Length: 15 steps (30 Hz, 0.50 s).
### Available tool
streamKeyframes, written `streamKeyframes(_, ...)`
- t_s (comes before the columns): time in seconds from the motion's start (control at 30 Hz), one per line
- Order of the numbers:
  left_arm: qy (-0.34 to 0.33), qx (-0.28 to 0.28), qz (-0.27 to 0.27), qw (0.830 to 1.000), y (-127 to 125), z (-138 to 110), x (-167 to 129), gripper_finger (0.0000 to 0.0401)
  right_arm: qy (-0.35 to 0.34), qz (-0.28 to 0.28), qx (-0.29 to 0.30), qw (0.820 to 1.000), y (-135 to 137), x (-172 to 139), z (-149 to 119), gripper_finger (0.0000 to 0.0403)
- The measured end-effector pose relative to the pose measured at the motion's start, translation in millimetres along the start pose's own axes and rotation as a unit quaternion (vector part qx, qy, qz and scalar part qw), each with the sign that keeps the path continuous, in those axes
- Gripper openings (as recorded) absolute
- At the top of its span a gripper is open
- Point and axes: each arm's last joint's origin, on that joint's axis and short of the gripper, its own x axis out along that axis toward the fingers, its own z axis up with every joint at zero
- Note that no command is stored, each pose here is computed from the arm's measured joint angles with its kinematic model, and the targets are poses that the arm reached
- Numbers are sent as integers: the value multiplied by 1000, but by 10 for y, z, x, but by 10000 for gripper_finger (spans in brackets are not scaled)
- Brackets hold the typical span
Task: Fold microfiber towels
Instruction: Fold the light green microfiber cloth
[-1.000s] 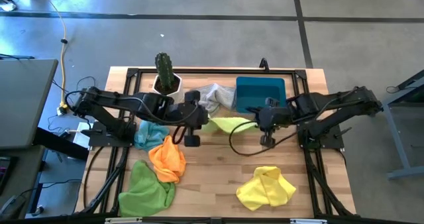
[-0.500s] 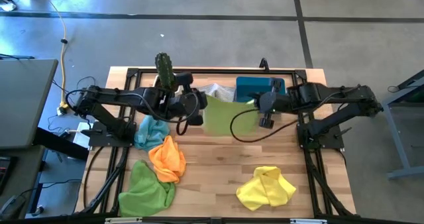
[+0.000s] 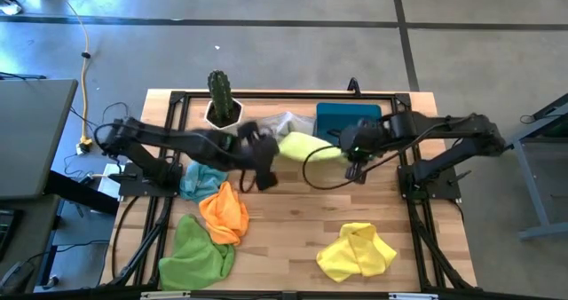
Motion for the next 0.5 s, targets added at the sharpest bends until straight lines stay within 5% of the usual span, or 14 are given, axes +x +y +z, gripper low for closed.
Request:
streamKeyframes(0.23,87,-8,-42,995,-545,-405,437,0,46,2,-88,995,407,498,-5,0)
streamKeyframes(0.5,114,-9,-135,984,-1113,-641,613,0,61,126,-53,989,612,1114,-410,0)
